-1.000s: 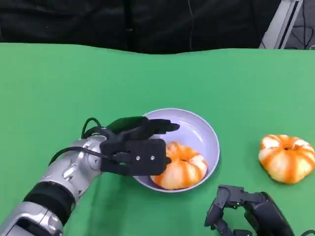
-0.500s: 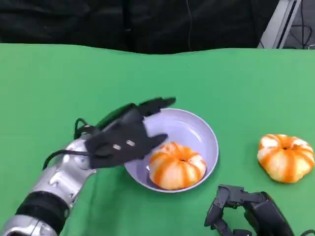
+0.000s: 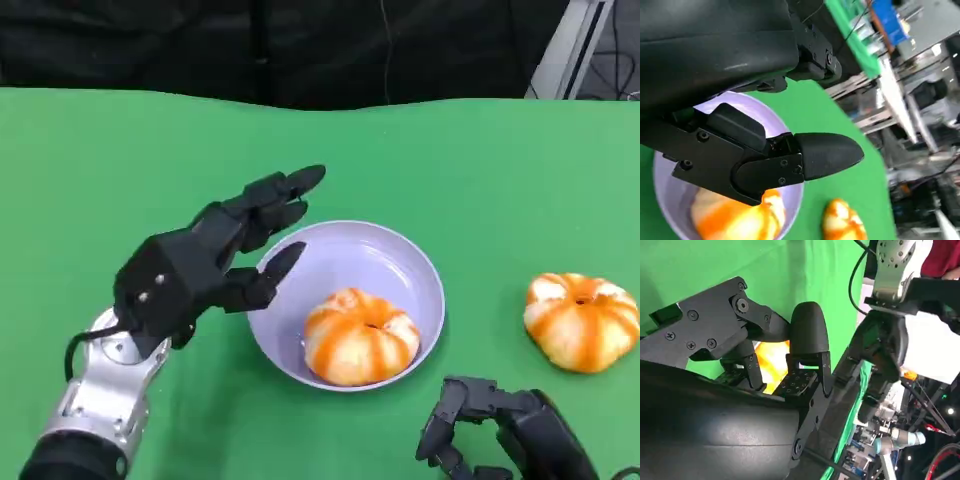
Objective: Grasp the bread from the table and place it into the plate.
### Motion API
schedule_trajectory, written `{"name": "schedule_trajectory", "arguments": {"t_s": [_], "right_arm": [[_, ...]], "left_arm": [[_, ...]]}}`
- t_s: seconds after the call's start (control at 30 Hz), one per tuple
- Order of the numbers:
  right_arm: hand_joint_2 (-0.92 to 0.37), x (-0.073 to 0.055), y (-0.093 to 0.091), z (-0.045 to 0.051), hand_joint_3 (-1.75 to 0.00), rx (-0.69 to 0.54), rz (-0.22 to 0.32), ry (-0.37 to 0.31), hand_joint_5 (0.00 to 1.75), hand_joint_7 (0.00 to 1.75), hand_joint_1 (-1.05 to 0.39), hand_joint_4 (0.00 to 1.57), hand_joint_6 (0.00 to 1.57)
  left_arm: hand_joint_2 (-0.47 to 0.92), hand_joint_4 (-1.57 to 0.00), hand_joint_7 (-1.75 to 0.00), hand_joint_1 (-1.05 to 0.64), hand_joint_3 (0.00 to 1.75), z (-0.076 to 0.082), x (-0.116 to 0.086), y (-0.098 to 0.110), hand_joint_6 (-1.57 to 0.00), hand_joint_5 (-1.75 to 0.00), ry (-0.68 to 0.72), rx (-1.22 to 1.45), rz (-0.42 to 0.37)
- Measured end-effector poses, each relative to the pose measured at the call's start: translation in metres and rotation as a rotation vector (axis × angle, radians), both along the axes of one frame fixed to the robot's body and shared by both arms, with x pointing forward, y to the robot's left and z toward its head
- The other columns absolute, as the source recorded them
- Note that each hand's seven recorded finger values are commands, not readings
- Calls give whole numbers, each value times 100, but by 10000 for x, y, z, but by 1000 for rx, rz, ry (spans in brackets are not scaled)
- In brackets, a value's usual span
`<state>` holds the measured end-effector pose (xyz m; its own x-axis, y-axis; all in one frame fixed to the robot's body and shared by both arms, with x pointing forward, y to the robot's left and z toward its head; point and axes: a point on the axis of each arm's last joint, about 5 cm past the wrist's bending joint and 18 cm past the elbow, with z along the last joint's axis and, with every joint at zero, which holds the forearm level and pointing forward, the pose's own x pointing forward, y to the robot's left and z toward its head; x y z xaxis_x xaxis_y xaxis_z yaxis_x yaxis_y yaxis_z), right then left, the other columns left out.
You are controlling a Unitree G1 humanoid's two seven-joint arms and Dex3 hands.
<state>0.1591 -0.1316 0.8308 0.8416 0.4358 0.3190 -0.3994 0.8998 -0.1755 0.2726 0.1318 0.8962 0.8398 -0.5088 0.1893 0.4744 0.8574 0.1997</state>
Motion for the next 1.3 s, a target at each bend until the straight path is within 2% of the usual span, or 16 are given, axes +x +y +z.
{"name": "schedule_trajectory", "arguments": {"t_s": [0.1, 0.2, 0.53, 0.6, 0.8, 1.03, 1.3], "right_arm": [[-61, 7, -14, 3, -94, -2, -1, -2, 155, 132, -24, 81, 79], [-61, 8, -21, 1, -94, -7, 4, 0, 154, 131, -24, 82, 79], [-62, 7, -23, -1, -94, -7, 4, 1, 153, 131, -24, 82, 79], [-62, 9, -21, 0, -93, -8, 6, 1, 154, 131, -24, 81, 79], [-63, 4, -38, -1, -92, -15, 10, 3, 155, 132, -24, 81, 79], [-62, 2, -39, -4, -92, -15, 11, 3, 155, 132, -23, 81, 79], [-62, 3, -42, -4, -93, -11, 13, 1, 155, 132, -24, 82, 79]], "left_arm": [[92, -43, -2, -88, 61, -18, -103, 91, -40, -3, -3, -142, 12], [92, -43, -2, -88, 60, -42, -156, 149, -40, -3, 2, -172, 26], [92, -44, -1, -88, 59, -28, -166, 149, -40, -2, 4, -179, 15], [92, -51, -2, -85, 54, -27, -183, 162, -45, -4, 1, -194, 20], [92, -55, -2, -83, 52, -158, -484, 240, -47, -4, 4, -332, 68], [92, -55, -2, -83, 52, -139, -535, 254, -47, -3, -18, -377, 72], [92, -59, -2, -81, 47, -254, -682, 281, -50, -3, 15, -455, 98]]}}
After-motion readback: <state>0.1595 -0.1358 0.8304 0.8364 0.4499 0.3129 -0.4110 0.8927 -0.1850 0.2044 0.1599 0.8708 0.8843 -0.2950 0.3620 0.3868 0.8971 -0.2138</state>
